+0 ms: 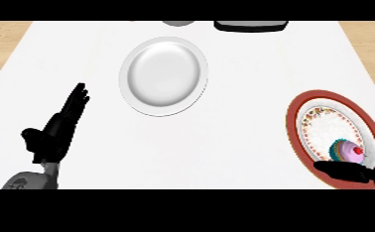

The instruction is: Pick the cupcake from the plate and place it in the plate

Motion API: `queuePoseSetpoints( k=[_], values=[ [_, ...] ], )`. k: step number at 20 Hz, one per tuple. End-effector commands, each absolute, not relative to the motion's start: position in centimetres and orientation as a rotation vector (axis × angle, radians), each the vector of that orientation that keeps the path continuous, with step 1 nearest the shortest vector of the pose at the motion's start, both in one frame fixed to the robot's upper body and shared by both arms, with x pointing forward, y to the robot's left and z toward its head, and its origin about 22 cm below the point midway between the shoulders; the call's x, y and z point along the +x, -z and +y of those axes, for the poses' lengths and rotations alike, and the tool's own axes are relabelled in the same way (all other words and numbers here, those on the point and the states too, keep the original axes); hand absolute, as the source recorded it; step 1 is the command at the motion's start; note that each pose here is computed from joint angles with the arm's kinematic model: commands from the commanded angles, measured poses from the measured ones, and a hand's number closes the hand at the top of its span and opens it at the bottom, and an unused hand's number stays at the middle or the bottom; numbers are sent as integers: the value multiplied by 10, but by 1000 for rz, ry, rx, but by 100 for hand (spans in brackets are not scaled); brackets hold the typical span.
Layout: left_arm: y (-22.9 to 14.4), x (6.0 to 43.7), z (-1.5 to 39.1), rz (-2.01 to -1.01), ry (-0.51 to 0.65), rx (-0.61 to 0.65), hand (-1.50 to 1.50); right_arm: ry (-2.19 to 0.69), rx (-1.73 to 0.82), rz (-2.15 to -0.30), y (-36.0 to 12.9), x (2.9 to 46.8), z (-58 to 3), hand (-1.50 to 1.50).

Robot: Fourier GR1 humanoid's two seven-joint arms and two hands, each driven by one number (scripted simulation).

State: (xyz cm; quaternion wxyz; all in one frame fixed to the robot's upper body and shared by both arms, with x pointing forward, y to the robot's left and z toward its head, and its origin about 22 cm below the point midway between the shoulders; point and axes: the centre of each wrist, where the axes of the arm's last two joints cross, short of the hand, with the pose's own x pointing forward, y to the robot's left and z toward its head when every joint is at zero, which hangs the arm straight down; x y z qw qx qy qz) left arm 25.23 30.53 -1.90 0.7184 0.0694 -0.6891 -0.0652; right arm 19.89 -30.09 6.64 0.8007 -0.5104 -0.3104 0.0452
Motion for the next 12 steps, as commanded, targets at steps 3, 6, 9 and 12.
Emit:
queuePoseSetpoints(
  k=[3, 6, 9, 12],
  values=[
    [14, 260, 284, -1529, 141, 150, 0, -75, -1065, -494, -62, 211, -313, -150],
    [27, 254, 286, -1520, 162, 145, 0, -73, -1077, -482, -51, 211, -308, -150],
    [17, 261, 297, -1517, 153, 145, 0, -94, -1087, -426, -32, 211, -319, -150],
    [23, 256, 288, -1532, 147, 150, 0, -80, -1079, -428, -39, 215, -314, -150]
  ],
)
